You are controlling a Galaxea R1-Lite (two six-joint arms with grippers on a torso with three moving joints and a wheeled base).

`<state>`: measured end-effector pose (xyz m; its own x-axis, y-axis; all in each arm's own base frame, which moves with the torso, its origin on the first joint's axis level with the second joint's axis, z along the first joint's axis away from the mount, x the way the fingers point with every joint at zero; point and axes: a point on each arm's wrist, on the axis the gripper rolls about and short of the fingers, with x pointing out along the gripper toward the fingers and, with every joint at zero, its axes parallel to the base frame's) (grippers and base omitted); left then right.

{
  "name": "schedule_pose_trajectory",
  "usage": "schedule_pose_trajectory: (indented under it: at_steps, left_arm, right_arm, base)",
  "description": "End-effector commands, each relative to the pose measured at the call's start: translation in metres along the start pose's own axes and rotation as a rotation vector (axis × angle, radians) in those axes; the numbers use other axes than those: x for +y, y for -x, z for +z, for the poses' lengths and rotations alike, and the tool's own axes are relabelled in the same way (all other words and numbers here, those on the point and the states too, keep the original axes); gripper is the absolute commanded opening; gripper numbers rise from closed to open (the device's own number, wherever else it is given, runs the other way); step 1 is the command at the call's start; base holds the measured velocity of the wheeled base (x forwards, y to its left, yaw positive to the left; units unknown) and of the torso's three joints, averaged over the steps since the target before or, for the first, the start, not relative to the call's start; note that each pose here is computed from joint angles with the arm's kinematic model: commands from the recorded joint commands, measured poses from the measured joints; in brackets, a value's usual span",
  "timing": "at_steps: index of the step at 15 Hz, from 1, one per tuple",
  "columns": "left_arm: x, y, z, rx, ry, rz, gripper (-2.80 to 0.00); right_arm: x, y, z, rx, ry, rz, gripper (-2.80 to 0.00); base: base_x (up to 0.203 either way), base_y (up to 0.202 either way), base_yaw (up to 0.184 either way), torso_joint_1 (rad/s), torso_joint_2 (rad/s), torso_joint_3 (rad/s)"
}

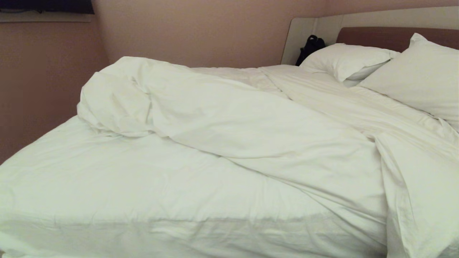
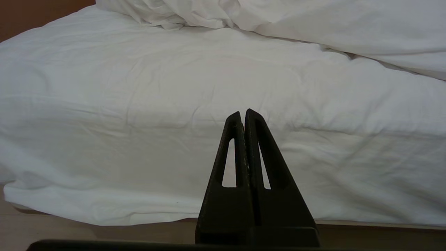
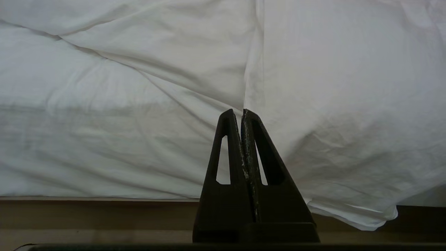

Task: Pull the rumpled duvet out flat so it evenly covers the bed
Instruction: Hold the folded corner of the quilt

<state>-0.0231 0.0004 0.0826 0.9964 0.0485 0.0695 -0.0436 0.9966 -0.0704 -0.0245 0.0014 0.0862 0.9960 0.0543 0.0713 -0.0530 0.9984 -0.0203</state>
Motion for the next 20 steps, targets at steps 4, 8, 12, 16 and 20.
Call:
schedule_pose_trajectory:
  at_steps: [4,8,12,16,20]
  left_arm:
    - [0.0,-0.0001,0.0001,0.001,0.001,0.001,-2.8]
    - [0.0,-0.0001,0.0001,0.001,0.001,0.001,-2.8]
    - [0.0,-0.0001,0.0001,0.001,0.001,0.001,-2.8]
    - [0.0,-0.0001,0.0001,0.0,0.001,0.001,-2.8]
    - [0.0,-0.0001,0.0001,0.0,0.001,0.001,-2.8]
  right_arm:
    - [-0.0011,-0.0009,-0.0111,0.076,0.035,-0.052,-2.8]
    - [-0.0012,-0.0009,-0.0107,0.072,0.012,-0.055,-2.8]
    - [-0.0013,-0.0009,-0.0107,0.071,-0.009,-0.058,-2.8]
    - [-0.0013,-0.0009,-0.0107,0.071,-0.009,-0.059,-2.8]
    - [-0.0013,-0.0009,-0.0107,0.071,-0.009,-0.059,-2.8]
  base:
    - [0.0,0.0,0.0,0.0,0.0,0.0]
    - [0.0,0.0,0.0,0.0,0.0,0.0]
    - [0.0,0.0,0.0,0.0,0.0,0.0]
    - [0.0,0.0,0.0,0.0,0.0,0.0]
    - [0.0,0.0,0.0,0.0,0.0,0.0]
